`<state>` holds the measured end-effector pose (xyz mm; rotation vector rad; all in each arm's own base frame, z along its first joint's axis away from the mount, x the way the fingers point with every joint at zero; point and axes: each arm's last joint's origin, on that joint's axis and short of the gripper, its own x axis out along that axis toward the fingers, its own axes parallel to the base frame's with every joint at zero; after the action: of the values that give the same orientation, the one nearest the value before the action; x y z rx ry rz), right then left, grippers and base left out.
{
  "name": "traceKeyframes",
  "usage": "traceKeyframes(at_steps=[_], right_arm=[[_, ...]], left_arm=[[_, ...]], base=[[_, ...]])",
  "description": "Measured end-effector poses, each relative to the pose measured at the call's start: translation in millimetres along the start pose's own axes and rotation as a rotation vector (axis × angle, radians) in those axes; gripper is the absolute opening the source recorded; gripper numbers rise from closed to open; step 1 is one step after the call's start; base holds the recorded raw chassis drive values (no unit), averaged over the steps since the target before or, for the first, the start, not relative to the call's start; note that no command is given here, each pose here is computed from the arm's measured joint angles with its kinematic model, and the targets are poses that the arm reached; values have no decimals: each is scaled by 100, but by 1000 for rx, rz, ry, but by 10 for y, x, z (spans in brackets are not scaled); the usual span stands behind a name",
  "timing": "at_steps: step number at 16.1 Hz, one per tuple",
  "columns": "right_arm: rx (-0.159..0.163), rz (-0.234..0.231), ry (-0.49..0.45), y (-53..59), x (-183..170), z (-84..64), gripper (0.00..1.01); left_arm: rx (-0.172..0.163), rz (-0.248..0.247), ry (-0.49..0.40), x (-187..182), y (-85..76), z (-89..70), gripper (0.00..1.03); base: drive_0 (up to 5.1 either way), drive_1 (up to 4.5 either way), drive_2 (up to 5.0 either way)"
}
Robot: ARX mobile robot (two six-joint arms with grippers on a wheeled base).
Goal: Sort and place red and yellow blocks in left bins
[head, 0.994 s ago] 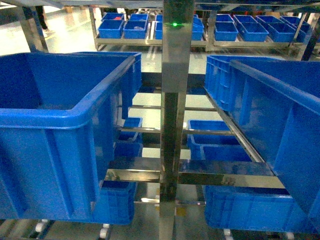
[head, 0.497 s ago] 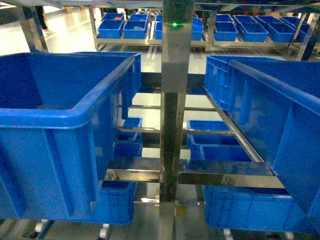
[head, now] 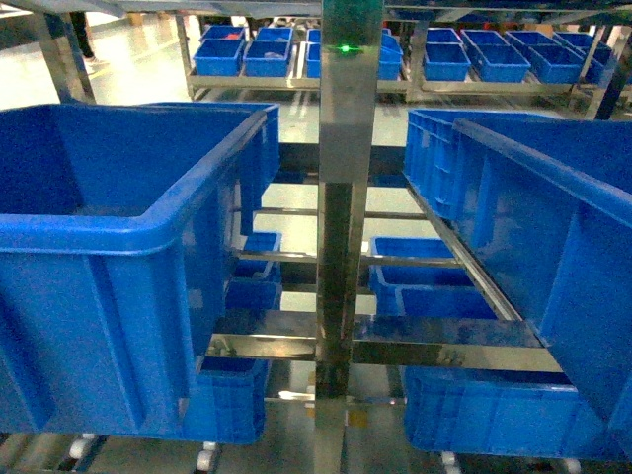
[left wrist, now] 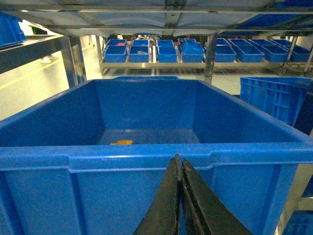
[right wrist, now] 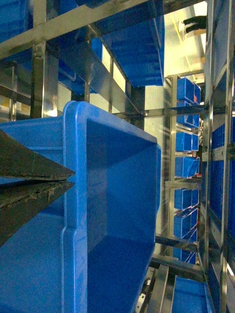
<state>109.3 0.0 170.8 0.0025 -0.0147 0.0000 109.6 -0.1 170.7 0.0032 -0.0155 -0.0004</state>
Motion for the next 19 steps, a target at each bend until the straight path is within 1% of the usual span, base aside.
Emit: traceKeyframes(at_steps=[2, 3, 4, 5, 6, 12, 13, 14, 18, 19], right_arm=[[0, 0, 13, 0, -30, -14, 2], [0, 2, 46, 0, -102, -59, 2], [0, 3, -13, 1, -123, -4, 2], [0, 2, 16, 1, -122, -37, 2], [0, 0, 10, 0, -122, -31, 2], [0, 0, 11, 0, -122, -32, 2], [0, 0, 11, 0, -122, -32, 2], [0, 0, 10, 0, -122, -31, 11], [0, 0, 11, 0, -122, -32, 58], [0, 0, 11, 0, -122, -32, 71]], left_arm=[[0, 0, 8, -21, 0, -10, 2], [0, -3, 56, -91, -1, -68, 2], [0, -1, 6, -121, 0, -28, 2], [0, 0, 11, -121, 0, -27, 2], [0, 0, 22, -120, 0, -43, 2], [0, 0, 18, -120, 0, -38, 2], [-1, 0, 17, -120, 0, -38, 13], [-1, 0, 17, -120, 0, -38, 24], [-1, 0, 18, -120, 0, -38, 73], [-1, 0, 17, -120, 0, -38, 83]], base=[[0, 0, 0], [0, 0, 0], [0, 0, 0], [0, 0, 0], [0, 0, 0], [0, 0, 0], [0, 0, 0], [0, 0, 0], [0, 0, 0], [0, 0, 0]])
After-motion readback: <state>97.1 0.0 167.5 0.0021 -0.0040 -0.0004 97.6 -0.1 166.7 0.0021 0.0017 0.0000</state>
